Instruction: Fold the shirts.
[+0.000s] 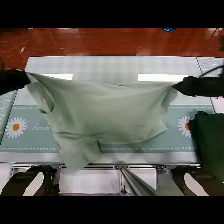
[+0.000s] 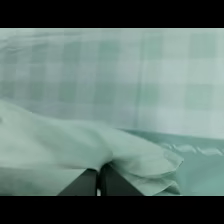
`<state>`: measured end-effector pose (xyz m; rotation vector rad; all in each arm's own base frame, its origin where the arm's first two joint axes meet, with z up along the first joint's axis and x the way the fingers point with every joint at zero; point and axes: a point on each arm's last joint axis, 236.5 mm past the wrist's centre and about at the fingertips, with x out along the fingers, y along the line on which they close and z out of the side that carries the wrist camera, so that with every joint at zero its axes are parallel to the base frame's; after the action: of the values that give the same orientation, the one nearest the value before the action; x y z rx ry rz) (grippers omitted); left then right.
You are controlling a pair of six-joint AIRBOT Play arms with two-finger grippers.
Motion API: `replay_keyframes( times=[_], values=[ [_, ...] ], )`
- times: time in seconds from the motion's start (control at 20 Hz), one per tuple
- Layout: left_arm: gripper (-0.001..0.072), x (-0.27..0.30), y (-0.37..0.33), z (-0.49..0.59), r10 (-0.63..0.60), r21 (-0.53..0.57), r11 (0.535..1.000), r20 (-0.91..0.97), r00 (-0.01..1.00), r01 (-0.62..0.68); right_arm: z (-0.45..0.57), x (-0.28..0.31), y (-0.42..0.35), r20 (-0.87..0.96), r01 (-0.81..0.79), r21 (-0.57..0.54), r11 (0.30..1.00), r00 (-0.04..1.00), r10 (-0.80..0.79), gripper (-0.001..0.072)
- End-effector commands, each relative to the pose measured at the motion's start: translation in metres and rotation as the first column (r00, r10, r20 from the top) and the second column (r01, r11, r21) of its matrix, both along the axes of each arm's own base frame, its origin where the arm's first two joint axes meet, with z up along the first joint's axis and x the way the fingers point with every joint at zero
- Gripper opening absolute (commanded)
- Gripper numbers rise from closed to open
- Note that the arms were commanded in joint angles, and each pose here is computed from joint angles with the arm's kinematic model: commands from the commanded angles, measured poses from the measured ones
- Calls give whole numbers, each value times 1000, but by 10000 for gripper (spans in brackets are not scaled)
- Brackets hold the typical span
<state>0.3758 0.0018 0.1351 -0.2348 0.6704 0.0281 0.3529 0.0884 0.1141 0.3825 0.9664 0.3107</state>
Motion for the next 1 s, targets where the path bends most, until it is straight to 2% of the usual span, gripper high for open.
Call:
replay_keyframes(
  times=[0.0, 0.25, 0.3, 0.35, 0.4, 0.5, 0.6, 0.65, 0.7, 0.8, 0.85, 0.95],
  values=[
    [17, 55, 2, -61, 83, -115, 990, -14, 996, -84, -61, 77, 11, -30, 54, 123, 991, 998, -50, 25],
    [20, 93, -6, -115, 75, -177, 978, -180, 981, -107, -95, 161, 20, -104, 114, 238, 965, 990, -92, 38],
    [113, 95, -4, -117, 68, -177, 979, -208, 976, -106, -93, 173, 20, -98, 118, 251, 961, 991, -96, 212],
    [380, 95, 1, -114, 53, -162, 983, -226, 973, -91, -87, 181, 18, -90, 122, 259, 958, 991, -102, 422],
    [506, 93, 13, -106, 47, -144, 986, -245, 969, -84, -74, 186, 13, -73, 112, 263, 958, 993, -96, 414],
    [506, 73, 49, -92, 43, -97, 992, -331, 943, -79, -46, 181, -9, -65, 86, 269, 959, 995, -71, 413],
    [504, 35, 86, -93, 90, -121, 979, -457, 885, -162, -25, 154, -48, -106, 79, 247, 966, 993, -54, 406],
    [503, 10, 97, -103, 94, -134, 972, -530, 843, -192, -29, 132, -73, -153, 75, 172, 982, 987, -48, 406],
    [503, -22, 101, -122, 89, -159, 959, -619, 780, -236, -44, 99, -103, -247, 61, 41, 997, 968, -49, 405],
    [504, -81, 75, -161, -7, -279, 914, -737, 676, -295, -78, 34, -142, -405, 50, -157, 986, 908, -111, 405],
    [504, -98, 54, -172, -83, -366, 885, -732, 676, -288, -91, 10, -147, -433, 84, -176, 981, 888, -153, 405],
    [504, -119, 20, -183, -179, -531, 792, -674, 717, -302, -112, -20, -141, -408, 202, -114, 973, 883, -232, 406]
  ],
)
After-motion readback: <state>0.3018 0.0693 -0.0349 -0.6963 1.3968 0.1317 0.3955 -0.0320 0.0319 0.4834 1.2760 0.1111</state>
